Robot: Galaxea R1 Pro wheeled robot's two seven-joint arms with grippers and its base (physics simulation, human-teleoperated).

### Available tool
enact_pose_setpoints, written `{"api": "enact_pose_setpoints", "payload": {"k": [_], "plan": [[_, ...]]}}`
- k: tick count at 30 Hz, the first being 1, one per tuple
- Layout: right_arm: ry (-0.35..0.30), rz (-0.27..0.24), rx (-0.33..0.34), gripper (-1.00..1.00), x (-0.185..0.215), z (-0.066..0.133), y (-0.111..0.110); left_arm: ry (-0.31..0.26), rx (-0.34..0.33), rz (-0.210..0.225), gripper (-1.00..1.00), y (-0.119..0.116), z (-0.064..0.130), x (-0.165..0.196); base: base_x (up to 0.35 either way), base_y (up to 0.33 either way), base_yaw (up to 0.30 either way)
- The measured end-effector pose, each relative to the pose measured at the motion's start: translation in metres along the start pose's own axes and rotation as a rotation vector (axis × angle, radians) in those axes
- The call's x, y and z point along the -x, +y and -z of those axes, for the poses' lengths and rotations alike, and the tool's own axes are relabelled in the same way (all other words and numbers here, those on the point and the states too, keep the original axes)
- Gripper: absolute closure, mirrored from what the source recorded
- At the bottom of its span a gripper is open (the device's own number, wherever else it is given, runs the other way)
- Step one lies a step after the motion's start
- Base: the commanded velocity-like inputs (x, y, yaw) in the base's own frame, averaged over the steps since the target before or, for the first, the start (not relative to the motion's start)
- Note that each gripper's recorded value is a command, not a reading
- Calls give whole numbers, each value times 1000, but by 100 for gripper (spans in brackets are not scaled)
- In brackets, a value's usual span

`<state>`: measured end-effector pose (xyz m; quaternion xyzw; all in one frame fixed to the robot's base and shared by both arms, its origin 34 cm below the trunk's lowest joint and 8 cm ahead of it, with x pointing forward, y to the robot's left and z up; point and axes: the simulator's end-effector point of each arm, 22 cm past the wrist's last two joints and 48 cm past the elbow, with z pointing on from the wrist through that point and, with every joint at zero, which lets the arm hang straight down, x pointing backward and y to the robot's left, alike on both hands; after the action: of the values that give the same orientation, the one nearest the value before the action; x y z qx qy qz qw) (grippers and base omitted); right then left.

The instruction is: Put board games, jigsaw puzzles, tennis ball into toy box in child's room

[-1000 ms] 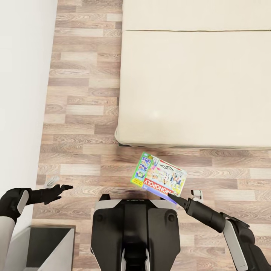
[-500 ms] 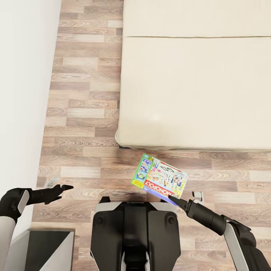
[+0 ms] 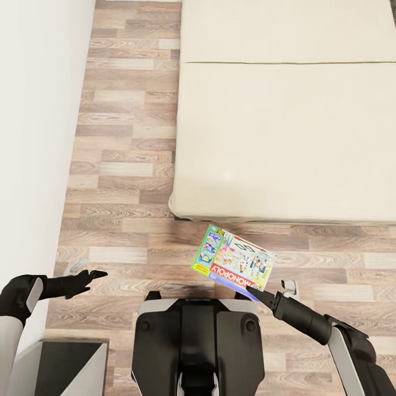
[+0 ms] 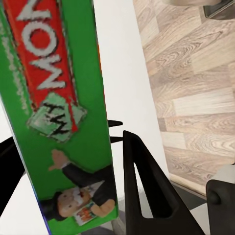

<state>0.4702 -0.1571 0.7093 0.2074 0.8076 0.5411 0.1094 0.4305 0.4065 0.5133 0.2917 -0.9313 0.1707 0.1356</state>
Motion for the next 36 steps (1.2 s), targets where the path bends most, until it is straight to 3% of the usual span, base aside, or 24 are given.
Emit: {"api": "enact_pose_setpoints", "payload": {"k": [9,36], "plan": [[-4,14,7,100,2,1,7,33,26,-58,-100,-4,0,-6,0,0,0],[-19,51,26,100,12,3,25,5,13,-82,-100,-19,15,4,0,0,0]]}}
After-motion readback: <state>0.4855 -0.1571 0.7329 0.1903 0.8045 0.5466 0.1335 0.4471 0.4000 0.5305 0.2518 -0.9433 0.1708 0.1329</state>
